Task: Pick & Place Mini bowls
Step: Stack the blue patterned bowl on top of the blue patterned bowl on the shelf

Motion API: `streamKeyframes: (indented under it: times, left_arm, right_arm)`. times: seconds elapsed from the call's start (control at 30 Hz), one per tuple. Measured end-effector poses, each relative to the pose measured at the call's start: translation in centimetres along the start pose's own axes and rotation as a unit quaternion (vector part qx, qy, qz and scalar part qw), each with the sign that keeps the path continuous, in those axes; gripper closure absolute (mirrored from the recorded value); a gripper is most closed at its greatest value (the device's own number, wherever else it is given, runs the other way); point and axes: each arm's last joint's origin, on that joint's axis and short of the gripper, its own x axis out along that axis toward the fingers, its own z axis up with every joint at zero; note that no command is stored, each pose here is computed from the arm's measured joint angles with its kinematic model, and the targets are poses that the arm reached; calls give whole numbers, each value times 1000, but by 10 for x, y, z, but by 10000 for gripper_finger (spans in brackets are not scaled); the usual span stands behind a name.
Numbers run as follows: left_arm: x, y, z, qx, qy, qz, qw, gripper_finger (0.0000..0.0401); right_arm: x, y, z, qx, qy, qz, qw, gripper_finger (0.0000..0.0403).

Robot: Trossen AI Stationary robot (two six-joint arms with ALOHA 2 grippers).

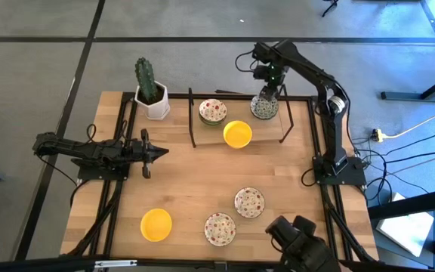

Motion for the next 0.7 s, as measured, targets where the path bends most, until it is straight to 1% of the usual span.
streamKeyframes:
  times: [0.1, 0.2, 0.27, 0.37, 0.4, 0.47, 0.6, 0.7]
  left_arm:
    - [0, 0, 0, 0, 0, 0, 1000, 397]
    - [0, 0, 0, 0, 0, 0, 1000, 397]
    - [0, 0, 0, -4, 0, 0, 1000, 397]
    - [0, 0, 0, -7, 0, 0, 1000, 397]
    - [0, 0, 0, -9, 0, -2, 1000, 397]
    - [0, 0, 0, -13, 1, -6, 1000, 397]
    - [0, -1, 0, -16, 2, -17, 1000, 397]
    - [0, -1, 0, -21, 2, -18, 1000, 397]
  right_arm:
    - [-8, -1, 0, 9, -30, -19, 999, 211]
    - [-20, 1, 1, 24, -68, -45, 996, 248]
    - [-24, 6, 2, 32, -76, -59, 995, 287]
    - [-25, 19, 6, 23, -71, -65, 995, 365]
    - [-23, 24, 8, 17, -69, -64, 995, 383]
    - [-20, 34, 11, 3, -61, -67, 996, 391]
    - [-7, 46, 11, -13, -14, -117, 993, 397]
    - [6, 50, 9, -18, 13, -118, 993, 397]
